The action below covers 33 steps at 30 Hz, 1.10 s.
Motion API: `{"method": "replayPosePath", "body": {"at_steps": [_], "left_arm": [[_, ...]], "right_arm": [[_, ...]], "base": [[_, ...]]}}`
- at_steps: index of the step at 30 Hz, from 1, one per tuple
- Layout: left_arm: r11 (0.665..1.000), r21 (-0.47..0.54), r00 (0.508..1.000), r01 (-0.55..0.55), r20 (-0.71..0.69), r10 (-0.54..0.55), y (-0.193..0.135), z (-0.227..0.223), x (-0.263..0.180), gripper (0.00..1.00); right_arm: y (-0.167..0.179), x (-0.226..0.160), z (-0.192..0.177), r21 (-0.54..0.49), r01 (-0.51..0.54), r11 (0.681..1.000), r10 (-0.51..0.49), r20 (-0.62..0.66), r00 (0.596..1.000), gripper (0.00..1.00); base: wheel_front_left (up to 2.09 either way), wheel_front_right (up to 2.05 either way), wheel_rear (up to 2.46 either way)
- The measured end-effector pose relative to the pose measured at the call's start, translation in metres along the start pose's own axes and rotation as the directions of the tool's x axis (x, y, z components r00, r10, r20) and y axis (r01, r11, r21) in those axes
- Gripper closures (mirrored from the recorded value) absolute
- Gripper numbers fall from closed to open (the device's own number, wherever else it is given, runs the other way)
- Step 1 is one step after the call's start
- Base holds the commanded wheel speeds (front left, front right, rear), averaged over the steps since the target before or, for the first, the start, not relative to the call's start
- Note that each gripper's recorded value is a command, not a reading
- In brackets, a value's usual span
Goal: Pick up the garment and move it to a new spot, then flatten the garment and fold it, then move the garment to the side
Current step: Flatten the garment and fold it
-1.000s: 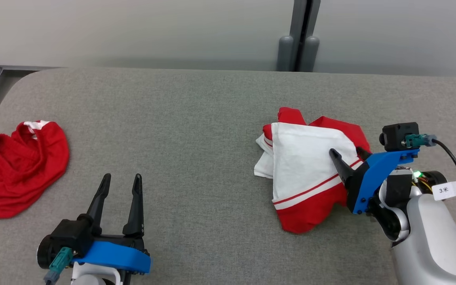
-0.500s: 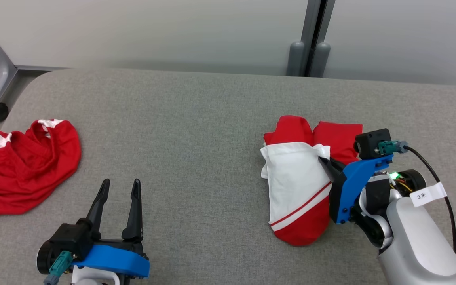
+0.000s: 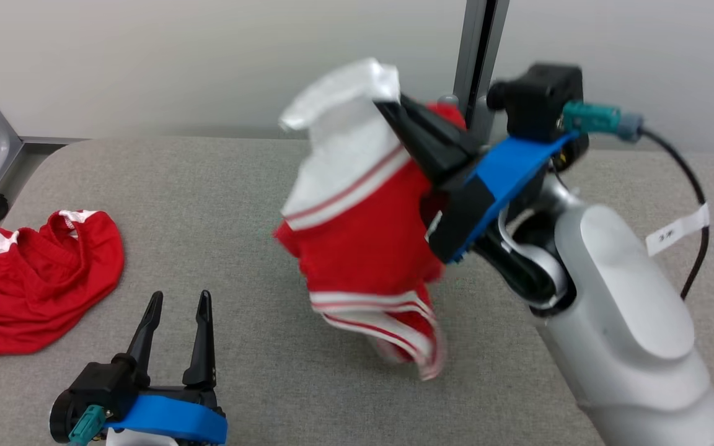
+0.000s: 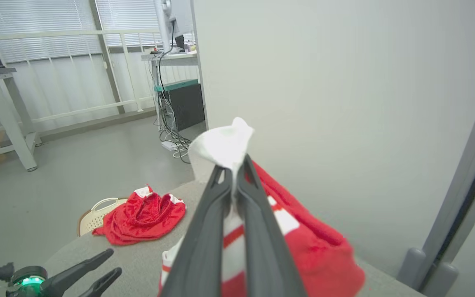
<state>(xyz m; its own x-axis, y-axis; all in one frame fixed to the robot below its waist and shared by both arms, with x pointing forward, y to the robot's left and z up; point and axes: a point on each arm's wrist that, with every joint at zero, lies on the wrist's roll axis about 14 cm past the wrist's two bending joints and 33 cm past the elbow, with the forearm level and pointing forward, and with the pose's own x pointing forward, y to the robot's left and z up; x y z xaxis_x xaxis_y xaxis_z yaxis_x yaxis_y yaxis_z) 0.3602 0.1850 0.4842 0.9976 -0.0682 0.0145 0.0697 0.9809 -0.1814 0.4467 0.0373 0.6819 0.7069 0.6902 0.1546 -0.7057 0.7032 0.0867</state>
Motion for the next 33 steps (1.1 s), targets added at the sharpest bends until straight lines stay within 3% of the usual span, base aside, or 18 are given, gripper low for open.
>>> {"method": "replayPosePath", "body": {"at_steps": [3, 7, 9, 12, 18, 24, 31, 32, 33], "left_arm": [[1.000, 0.004, 1.000, 0.001, 0.006, -0.001, 0.000, 0.002, -0.001, 0.00], [1.000, 0.003, 1.000, 0.005, 0.008, -0.005, -0.002, 0.003, -0.003, 0.00], [1.000, 0.001, 1.000, 0.009, 0.002, -0.009, -0.004, 0.000, -0.002, 0.00], [1.000, 0.000, 1.000, 0.016, -0.010, -0.016, -0.006, -0.004, 0.001, 0.00], [0.999, 0.002, 0.999, 0.040, -0.022, -0.040, -0.011, -0.008, 0.018, 0.00], [0.998, 0.004, 0.998, 0.055, -0.036, -0.055, -0.015, -0.013, 0.029, 0.00], [0.999, 0.011, 0.997, 0.045, -0.056, -0.044, -0.009, -0.020, 0.034, 0.00], [0.999, 0.012, 0.998, 0.037, -0.060, -0.036, -0.006, -0.021, 0.034, 0.00], [0.999, 0.013, 0.998, 0.029, -0.063, -0.028, -0.004, -0.021, 0.034, 0.00]], "right_arm": [[0.017, 0.009, 0.040, -0.008, -0.061, 0.998, 0.061, 0.119, 0.991, 1.00], [0.008, 0.009, 0.052, 0.003, -0.037, 0.999, 0.036, 0.166, 0.985, 1.00], [-0.009, 0.007, 0.041, 0.037, 0.009, 0.999, -0.015, 0.152, 0.988, 1.00], [-0.054, -0.006, -0.004, 0.087, 0.139, 0.987, -0.144, 0.056, 0.988, 1.00], [-0.146, -0.044, -0.079, 0.089, 0.390, 0.917, -0.381, -0.098, 0.919, 1.00], [-0.193, -0.046, -0.101, 0.042, 0.473, 0.880, -0.467, -0.105, 0.878, 1.00], [-0.230, -0.013, -0.110, -0.031, 0.481, 0.876, -0.482, -0.076, 0.873, 1.00], [-0.232, -0.009, -0.119, -0.029, 0.482, 0.876, -0.482, -0.104, 0.870, 0.00], [-0.233, -0.006, -0.131, -0.028, 0.480, 0.877, -0.479, -0.139, 0.867, 0.00]], "base": [[0.00, 0.00, 0.00], [0.00, 0.00, 0.00], [0.00, 0.00, 0.00], [0.00, 0.00, 0.00], [0.00, 0.00, 0.00], [0.00, 0.00, 0.00], [0.00, 0.00, 0.00], [0.00, 0.00, 0.00], [0.00, 0.00, 0.00]]}}
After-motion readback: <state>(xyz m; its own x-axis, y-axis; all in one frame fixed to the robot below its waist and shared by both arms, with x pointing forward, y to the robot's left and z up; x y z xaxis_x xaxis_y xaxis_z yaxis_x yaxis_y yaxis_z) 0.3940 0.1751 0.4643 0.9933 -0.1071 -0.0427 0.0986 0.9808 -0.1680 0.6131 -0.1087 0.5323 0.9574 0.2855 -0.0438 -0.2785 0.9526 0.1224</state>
